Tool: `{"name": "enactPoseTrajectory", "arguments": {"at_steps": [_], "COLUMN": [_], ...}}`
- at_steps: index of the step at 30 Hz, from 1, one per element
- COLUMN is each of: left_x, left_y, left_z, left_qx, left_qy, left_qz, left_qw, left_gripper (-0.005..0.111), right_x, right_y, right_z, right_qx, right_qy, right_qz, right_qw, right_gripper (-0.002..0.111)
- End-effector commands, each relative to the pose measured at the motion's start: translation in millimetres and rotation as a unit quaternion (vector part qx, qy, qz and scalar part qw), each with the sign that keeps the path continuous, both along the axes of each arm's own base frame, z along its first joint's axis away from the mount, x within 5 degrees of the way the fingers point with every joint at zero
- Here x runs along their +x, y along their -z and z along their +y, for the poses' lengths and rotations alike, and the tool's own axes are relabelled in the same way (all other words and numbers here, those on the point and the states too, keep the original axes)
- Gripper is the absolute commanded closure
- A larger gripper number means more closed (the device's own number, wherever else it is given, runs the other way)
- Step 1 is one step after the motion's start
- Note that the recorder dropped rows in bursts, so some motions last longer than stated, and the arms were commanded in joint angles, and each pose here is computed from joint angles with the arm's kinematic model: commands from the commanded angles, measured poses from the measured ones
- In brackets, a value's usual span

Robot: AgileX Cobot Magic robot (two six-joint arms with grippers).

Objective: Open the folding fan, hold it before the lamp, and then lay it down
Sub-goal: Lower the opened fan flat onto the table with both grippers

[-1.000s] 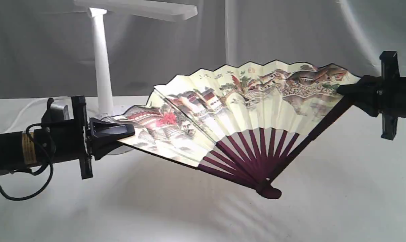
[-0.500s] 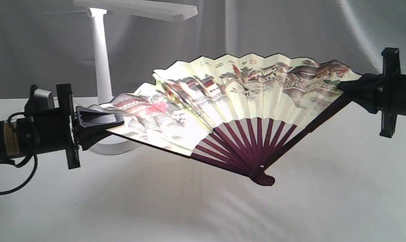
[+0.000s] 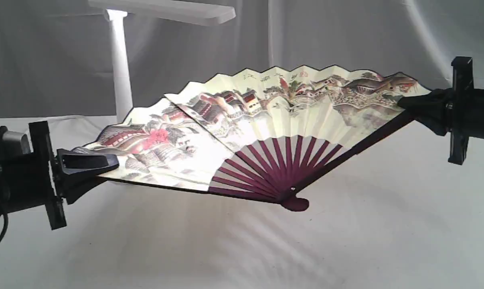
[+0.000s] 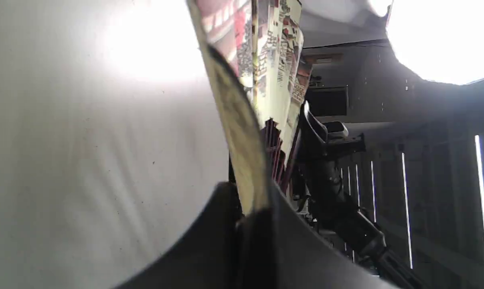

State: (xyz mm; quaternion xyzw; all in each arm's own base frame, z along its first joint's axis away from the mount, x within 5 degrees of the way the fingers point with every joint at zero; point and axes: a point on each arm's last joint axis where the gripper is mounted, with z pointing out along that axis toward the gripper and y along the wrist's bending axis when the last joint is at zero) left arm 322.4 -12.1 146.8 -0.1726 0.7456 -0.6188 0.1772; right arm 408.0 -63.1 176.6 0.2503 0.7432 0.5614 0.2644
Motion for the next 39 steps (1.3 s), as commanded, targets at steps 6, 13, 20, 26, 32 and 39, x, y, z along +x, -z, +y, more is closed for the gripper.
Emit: {"name": "enactPoseTrajectory", "arguments": {"at_steps": [6,13,20,26,32,39], "left_x": [-23.3,-35.6,-40.5,-44.3,-44.3,-45.1], "left_y": [6.8,3.7,4.3,6.7,6.7,7.1], "left_z": [9.6,6.3,4.8,3.7,3.7,3.4], "left_qx": [0.06,0.062,0.064,0.063,0.063,0.066], "left_qy": [0.003,-0.005,0.002,0.004,0.004,0.009], "left_qz": [-0.005,-0.016,-0.012,-0.006,-0.006,-0.007], "left_qw": [0.998,0.998,0.998,0.998,0.998,0.998], "left_gripper": [0.107,0.107,0.107,0.107,0.107,0.107], "right_x": [4.2,4.3,4.3,4.3,3.7,3.1], "right_y": [-5.4,-5.2,-5.1,-5.1,-6.2,-5.6], "right_z": [-15.8,-16.0,-16.1,-16.1,-14.9,-19.1], "right_qx": [-0.012,-0.013,-0.014,-0.012,-0.006,-0.003], "right_qy": [0.057,0.058,0.058,0.059,0.052,0.061], "right_qz": [-0.01,-0.009,-0.009,-0.007,-0.01,-0.003], "right_qw": [0.998,0.998,0.998,0.998,0.999,0.998], "right_gripper": [0.108,0.108,0.108,0.108,0.108,0.108]}}
